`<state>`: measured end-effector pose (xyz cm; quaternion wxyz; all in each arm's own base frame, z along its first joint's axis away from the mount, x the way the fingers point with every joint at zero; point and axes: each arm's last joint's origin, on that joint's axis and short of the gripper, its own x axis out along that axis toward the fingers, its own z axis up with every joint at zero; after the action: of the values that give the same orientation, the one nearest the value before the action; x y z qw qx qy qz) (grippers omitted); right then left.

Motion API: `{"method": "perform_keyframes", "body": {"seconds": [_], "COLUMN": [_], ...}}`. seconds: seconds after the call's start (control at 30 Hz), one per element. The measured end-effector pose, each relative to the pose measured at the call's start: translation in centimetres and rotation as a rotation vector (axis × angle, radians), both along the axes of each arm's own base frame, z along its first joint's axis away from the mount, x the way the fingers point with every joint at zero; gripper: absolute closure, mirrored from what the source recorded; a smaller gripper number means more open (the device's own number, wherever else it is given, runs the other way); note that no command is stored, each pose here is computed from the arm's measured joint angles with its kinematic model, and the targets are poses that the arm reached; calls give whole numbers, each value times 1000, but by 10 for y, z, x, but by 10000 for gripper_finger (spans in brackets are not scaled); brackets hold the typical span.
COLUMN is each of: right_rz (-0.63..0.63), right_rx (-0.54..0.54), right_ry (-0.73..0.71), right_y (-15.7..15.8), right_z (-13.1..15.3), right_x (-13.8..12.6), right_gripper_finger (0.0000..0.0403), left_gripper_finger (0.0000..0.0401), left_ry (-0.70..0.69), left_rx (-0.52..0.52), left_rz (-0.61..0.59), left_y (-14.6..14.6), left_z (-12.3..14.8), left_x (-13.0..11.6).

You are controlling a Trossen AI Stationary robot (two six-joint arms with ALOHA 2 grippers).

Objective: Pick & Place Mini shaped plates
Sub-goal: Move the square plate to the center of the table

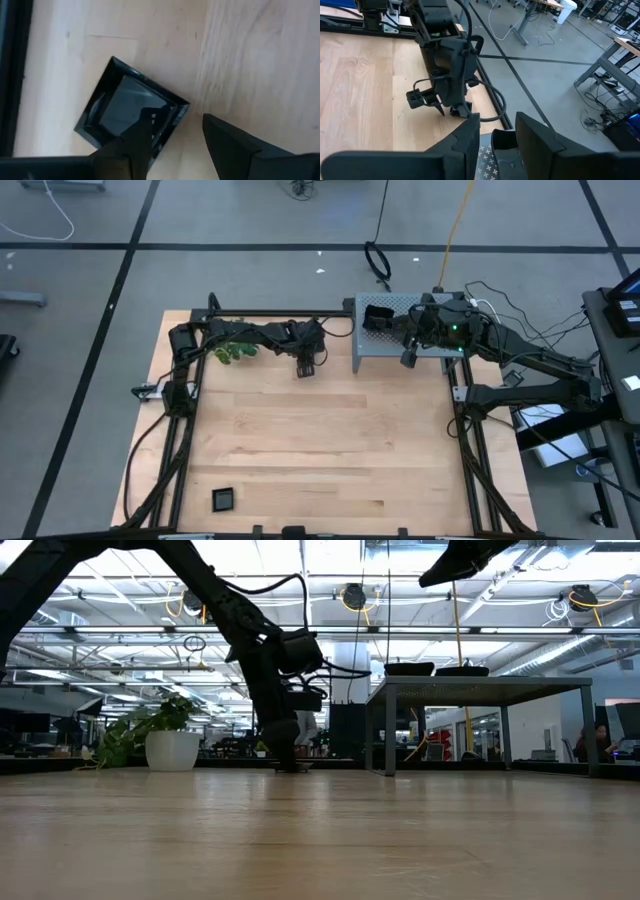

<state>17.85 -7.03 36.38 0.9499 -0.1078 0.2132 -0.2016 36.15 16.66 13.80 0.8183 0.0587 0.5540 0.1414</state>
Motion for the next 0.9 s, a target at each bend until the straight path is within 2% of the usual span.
{"method": "perform_keyframes", "body": {"seconds": [0.13,0.37,0.4,0.63,0.73,0.9], "right_rz": [0,0,1,3,4,28], "right_rx": [-1,18,23,39,37,-11], "right_ry": [-3,48,60,99,99,124], "right_y": [0,-1,-1,-1,-1,-1], "right_z": [-1,-21,-25,-39,-39,-39], "right_x": [0,3,3,4,4,4], "right_gripper_finger": [287,287,287,287,287,287], "left_gripper_finger": [248,379,389,387,395,385], "left_ry": [6,5,-5,-59,-90,-174], "left_rx": [-3,-16,-30,-133,-144,-139], "left_rz": [-4,9,14,-35,-70,-165], "left_y": [0,0,0,-21,-41,-86], "left_z": [0,-1,-1,6,20,53], "left_x": [0,-1,-1,7,10,16]}}
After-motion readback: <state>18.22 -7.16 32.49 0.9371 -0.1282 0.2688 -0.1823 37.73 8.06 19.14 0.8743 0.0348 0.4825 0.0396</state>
